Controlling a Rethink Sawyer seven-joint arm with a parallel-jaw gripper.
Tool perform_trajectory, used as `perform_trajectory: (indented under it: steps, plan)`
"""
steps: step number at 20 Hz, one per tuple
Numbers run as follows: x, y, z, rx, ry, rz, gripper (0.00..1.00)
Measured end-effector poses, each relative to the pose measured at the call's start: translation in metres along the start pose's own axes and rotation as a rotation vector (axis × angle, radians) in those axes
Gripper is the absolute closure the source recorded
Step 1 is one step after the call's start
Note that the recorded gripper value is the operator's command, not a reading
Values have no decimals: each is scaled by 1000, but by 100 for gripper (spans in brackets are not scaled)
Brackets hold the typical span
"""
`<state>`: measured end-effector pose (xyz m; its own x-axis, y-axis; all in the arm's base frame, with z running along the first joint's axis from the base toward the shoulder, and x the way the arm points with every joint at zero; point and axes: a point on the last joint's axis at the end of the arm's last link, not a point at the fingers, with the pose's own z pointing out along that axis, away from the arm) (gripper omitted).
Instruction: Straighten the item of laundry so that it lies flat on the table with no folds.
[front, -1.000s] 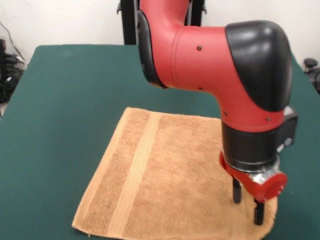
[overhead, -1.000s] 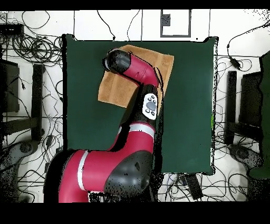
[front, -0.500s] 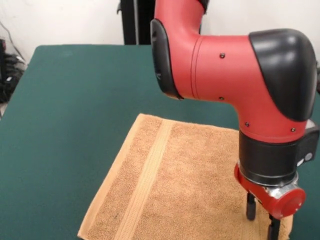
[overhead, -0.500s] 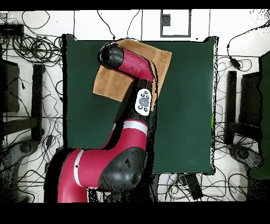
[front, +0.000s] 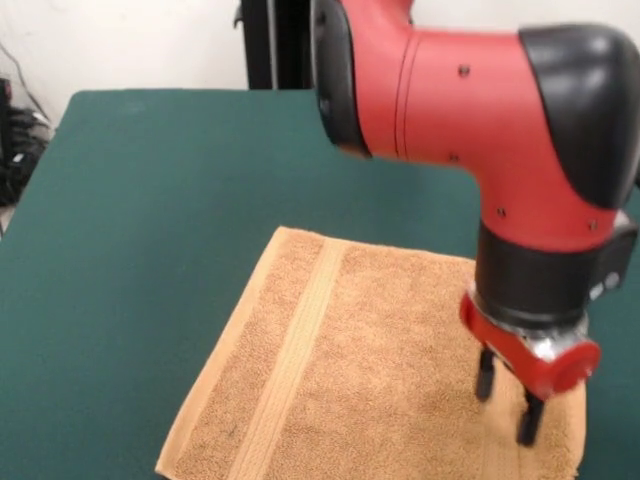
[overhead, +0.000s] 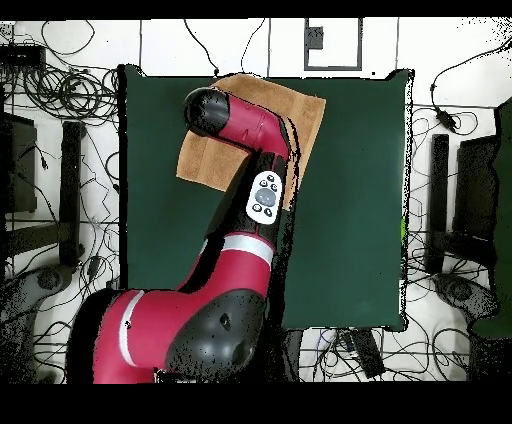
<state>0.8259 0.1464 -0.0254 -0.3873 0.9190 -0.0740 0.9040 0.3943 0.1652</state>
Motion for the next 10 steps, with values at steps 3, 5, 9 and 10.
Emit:
perform_trajectory:
  steps: [3, 5, 9, 10]
  plan:
    - [-13, -12, -33, 81, -5, -20, 0]
    - [-23, -17, -55, 126, -2, -28, 0]
    - [-52, -22, -121, 218, 17, -24, 0]
    - [-61, -23, -140, 233, 22, -18, 0]
